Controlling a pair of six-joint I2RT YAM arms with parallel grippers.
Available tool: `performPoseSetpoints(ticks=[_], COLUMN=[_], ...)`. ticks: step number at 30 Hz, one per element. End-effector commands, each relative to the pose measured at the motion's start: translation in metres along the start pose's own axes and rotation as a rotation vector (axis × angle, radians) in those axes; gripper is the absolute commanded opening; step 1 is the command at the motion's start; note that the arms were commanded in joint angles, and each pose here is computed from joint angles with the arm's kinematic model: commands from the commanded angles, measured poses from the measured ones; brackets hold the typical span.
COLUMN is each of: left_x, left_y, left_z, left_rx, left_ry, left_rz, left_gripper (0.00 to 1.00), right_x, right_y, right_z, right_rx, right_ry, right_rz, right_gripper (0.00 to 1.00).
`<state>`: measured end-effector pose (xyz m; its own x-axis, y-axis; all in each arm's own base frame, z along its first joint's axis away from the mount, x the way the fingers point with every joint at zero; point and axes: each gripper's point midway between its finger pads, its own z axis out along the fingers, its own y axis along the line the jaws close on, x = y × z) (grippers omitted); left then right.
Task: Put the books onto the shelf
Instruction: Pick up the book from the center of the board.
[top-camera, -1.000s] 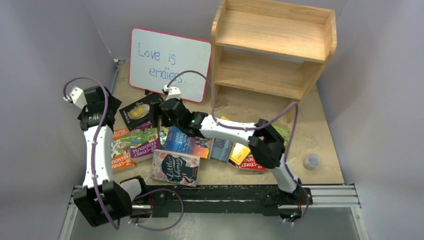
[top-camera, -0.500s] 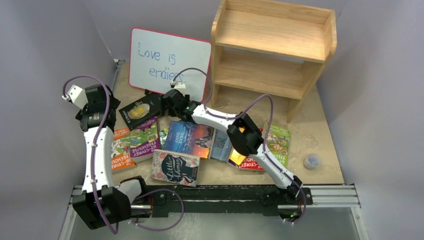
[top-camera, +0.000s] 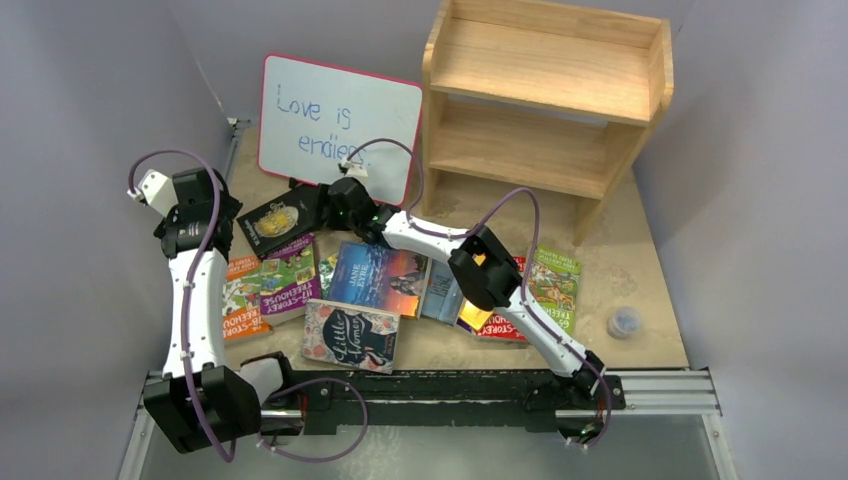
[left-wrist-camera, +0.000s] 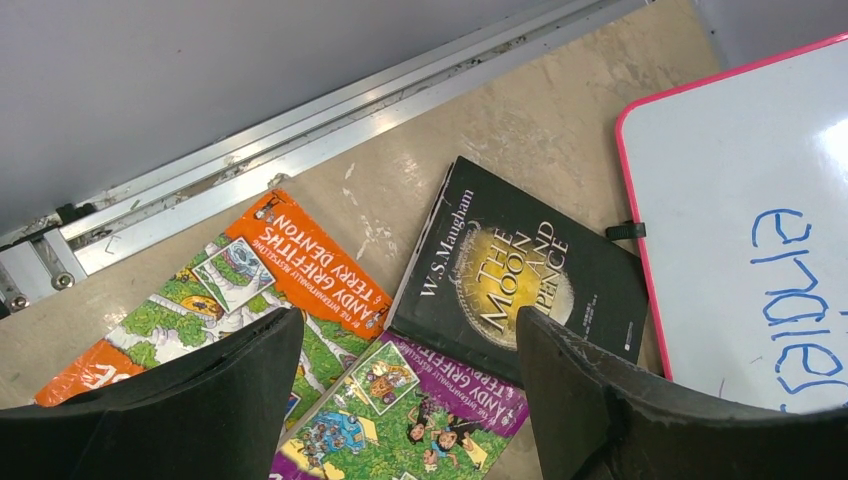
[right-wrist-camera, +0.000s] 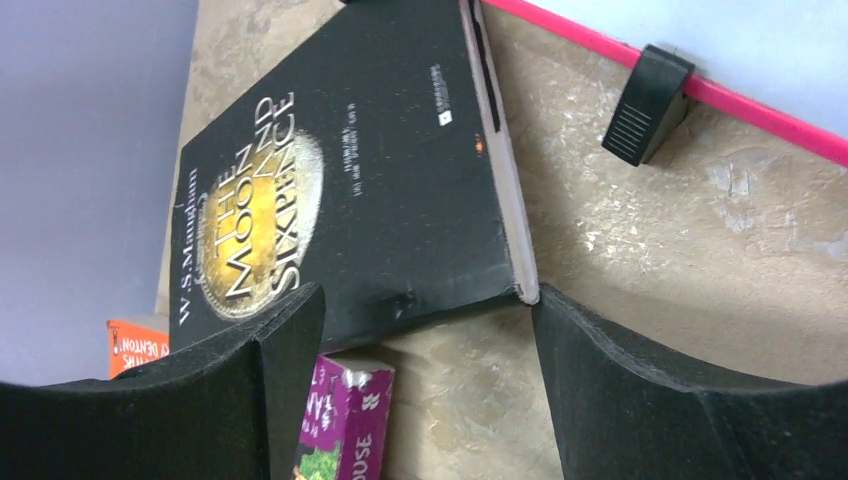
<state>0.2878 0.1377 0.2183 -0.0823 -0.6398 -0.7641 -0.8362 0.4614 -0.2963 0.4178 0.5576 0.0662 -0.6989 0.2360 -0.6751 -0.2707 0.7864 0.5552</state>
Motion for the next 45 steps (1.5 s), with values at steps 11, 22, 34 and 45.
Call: performPoseSetpoints(ticks=[11, 22, 34, 45], left_x=[-0.016, -0.024, -0.049, -0.087], left_y=[-0.011, -0.026, -0.052, -0.056], left_z=[-0.003, -0.015, -0.048, -0.101], left_rx=[0.034, 0.093, 0.22, 0.298], left_ry=[-0.044, -0.029, -0.019, -0.071], left_rz=[-0.017, -0.058, -0.115, -0.122], left_gripper=[0.77, 0.77, 0.78, 0.8], right_x=[-0.021, -0.04, -0.072, -0.082], right_y=[0.014, 0.023, 0.065, 0.093], right_z=[0.019, 0.018, -0.046, -0.081], right_rx=[-0.116, -0.217, -0.411, -0.458], right_ry=[-0.103, -0.186, -0.241, -0.276], right_rz=[0.327, 0.512, 0.513, 0.38], right_gripper=[0.66, 0.16, 0.0, 0.0])
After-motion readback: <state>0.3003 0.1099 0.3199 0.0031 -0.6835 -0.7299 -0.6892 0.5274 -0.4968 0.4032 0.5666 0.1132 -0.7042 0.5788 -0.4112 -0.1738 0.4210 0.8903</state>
